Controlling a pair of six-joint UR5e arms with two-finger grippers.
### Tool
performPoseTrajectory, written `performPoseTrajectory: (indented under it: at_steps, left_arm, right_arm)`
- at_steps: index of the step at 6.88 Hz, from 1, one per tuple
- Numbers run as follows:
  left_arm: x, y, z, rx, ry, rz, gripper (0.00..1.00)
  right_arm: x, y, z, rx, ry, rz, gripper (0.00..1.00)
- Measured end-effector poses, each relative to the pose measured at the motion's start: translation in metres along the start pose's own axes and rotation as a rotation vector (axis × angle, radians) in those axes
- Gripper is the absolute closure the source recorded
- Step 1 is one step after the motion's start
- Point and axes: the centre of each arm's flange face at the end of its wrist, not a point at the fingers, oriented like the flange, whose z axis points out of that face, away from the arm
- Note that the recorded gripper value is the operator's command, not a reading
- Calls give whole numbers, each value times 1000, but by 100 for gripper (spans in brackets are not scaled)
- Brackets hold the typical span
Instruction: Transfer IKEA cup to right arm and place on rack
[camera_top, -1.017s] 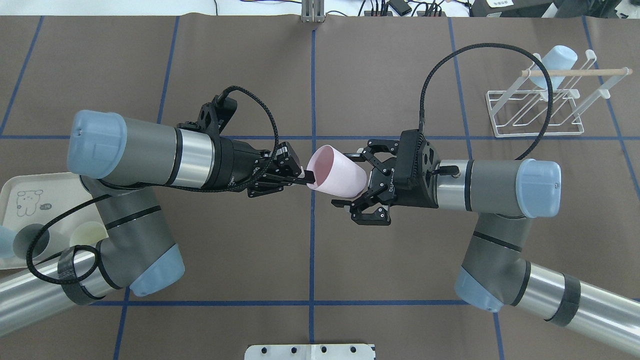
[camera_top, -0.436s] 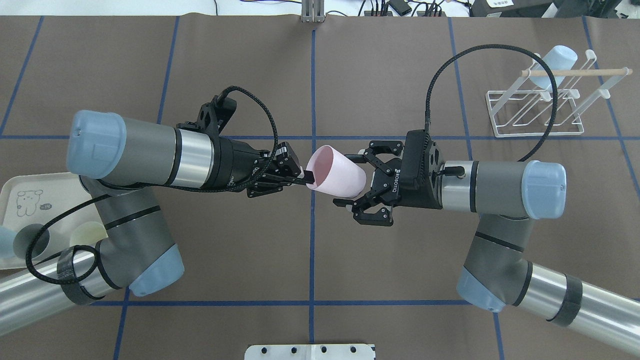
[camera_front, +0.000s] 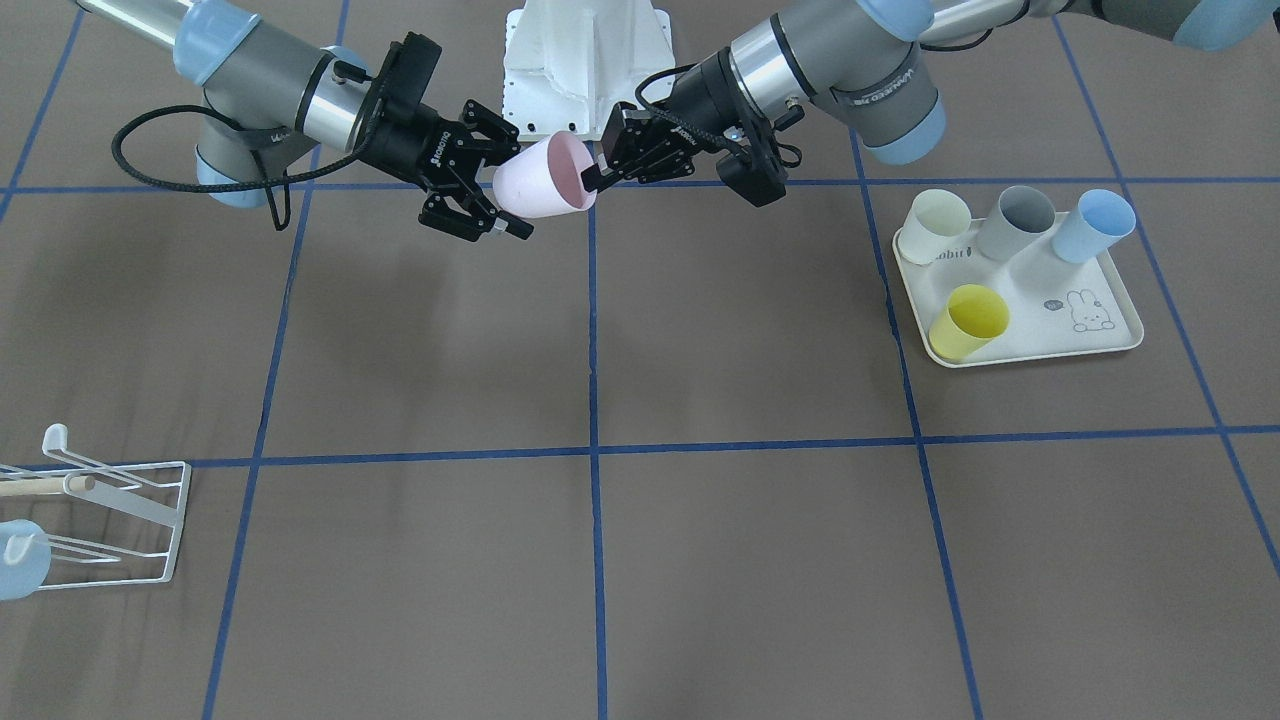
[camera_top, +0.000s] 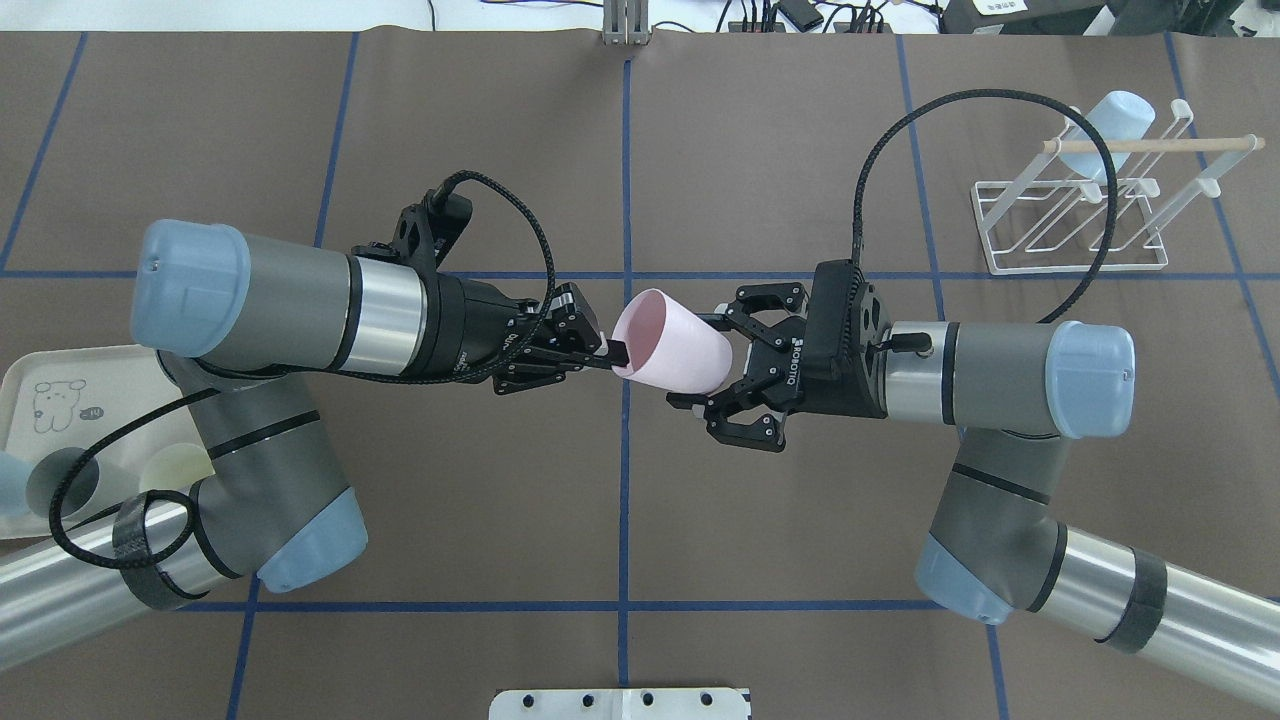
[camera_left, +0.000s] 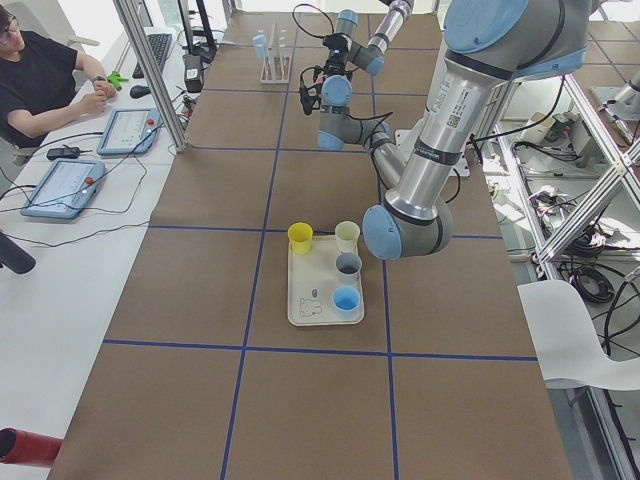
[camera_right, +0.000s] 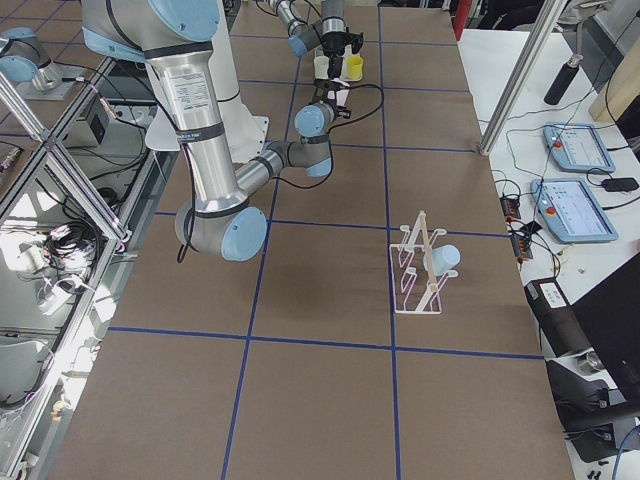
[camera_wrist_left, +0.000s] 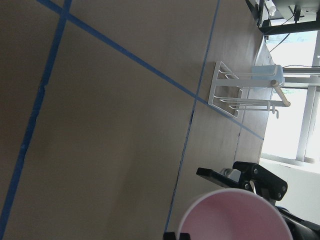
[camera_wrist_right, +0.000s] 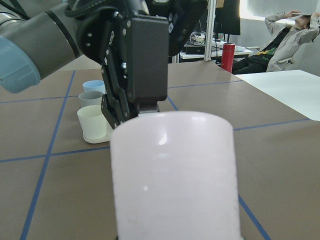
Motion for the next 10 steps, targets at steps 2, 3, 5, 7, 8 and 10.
performPoseTrajectory:
  at_steps: [2, 3, 5, 7, 8, 10]
  left_arm:
    - [-1, 0, 0, 0, -2, -1, 52]
    - [-1, -1, -1, 1, -2, -1, 1]
    - [2, -2, -4, 5, 4, 2, 0]
    - [5, -6, -10, 3, 2, 4, 0]
    - [3, -15, -19, -11, -20, 0, 0]
    - [-16, -53, -58, 3, -83, -4, 0]
  right_arm:
    - [0, -1, -2, 13, -2, -2, 49]
    - [-1, -1, -2, 16, -3, -2, 49]
    - [-1, -1, -3, 16, -3, -3, 49]
    - [0, 4, -4, 7, 0, -1, 55]
    - [3, 7, -6, -5, 5, 0, 61]
    - [27, 12, -17, -72, 54, -2, 71]
